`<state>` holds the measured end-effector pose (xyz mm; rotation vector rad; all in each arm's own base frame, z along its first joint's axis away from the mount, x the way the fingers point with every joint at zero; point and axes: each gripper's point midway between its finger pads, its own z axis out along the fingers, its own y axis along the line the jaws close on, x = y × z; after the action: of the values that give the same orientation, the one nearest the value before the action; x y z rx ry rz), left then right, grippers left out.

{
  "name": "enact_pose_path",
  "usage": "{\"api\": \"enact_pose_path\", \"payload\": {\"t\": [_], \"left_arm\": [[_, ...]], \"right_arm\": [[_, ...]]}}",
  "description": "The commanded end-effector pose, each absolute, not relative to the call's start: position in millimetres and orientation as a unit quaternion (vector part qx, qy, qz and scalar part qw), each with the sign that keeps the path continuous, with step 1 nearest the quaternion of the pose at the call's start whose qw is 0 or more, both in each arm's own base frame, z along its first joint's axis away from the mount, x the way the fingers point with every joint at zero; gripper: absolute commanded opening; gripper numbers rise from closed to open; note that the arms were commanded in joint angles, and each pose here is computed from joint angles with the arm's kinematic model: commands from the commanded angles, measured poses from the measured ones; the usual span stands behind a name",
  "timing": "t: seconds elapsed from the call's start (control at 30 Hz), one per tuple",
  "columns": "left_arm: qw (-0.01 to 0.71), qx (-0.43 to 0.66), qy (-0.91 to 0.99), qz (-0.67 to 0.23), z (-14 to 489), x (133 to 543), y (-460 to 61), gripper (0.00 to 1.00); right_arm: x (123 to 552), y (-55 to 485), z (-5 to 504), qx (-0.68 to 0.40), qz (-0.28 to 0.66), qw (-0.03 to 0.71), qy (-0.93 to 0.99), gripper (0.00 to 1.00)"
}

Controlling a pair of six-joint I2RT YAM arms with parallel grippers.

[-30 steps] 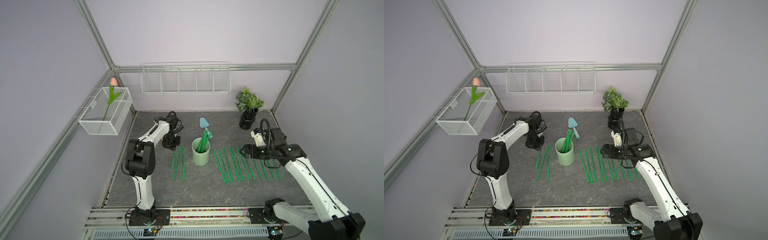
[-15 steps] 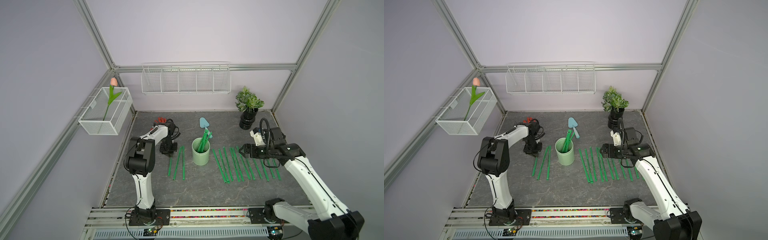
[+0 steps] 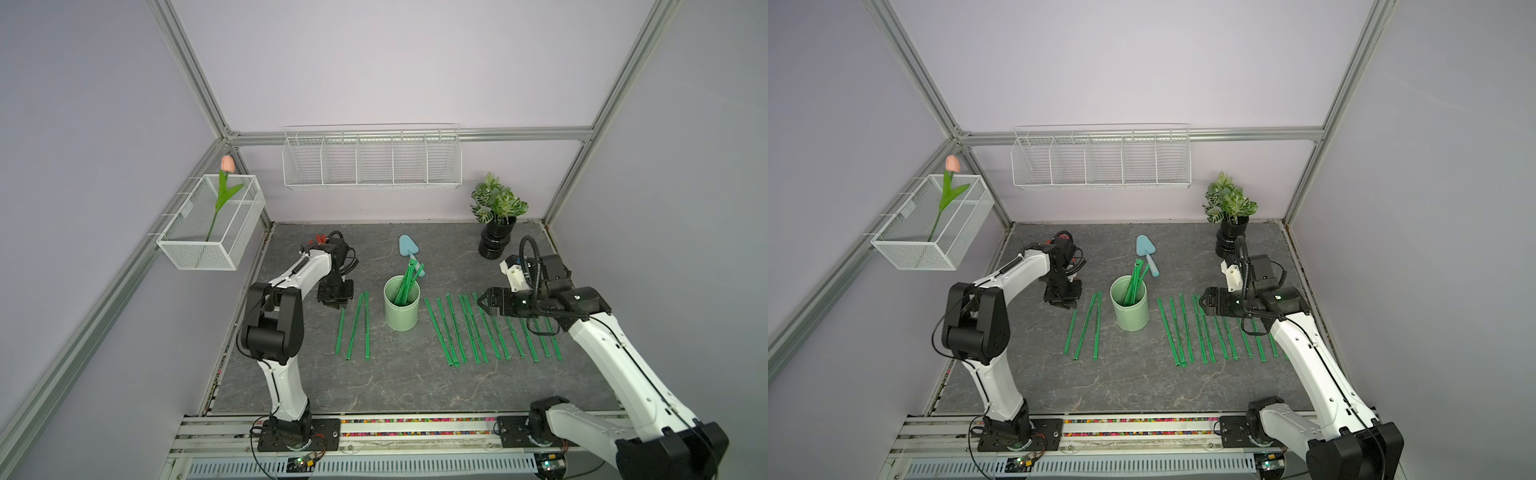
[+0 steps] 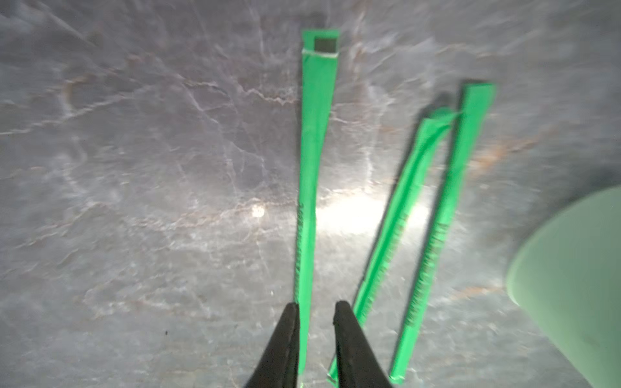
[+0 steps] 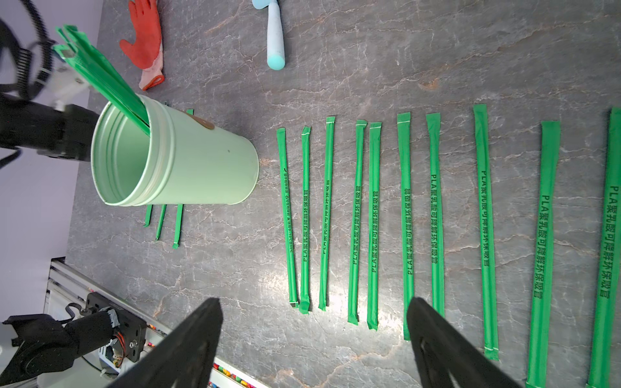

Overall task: Take the straws out of the storage container
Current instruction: Adjust the straw at the center of the board, then pick up the straw from the container.

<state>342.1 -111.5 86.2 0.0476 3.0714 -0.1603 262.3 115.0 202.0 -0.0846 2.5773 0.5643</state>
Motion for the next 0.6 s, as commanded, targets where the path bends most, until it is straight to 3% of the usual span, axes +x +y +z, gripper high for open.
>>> {"api": "enact_pose_path", "payload": {"t": [0.0,0.3,0.57], "left_arm": [[0.126,0.031,0.985,-0.113,150,345,-140,0.26],[0.274,0.148,0.925,-0.220,241,321,-225,0.31],[0.273,0.189,0.909,-0.250,233,322,-271,0.31]], "right_arm": [[263,117,203,-0.032,0.210,0.254,0.944,0.89],[267,117,212,-0.024,0.214,0.263,0.940,0.89],[267,116,216,-0.022,0.212,0.263,0.941,0.89]]}}
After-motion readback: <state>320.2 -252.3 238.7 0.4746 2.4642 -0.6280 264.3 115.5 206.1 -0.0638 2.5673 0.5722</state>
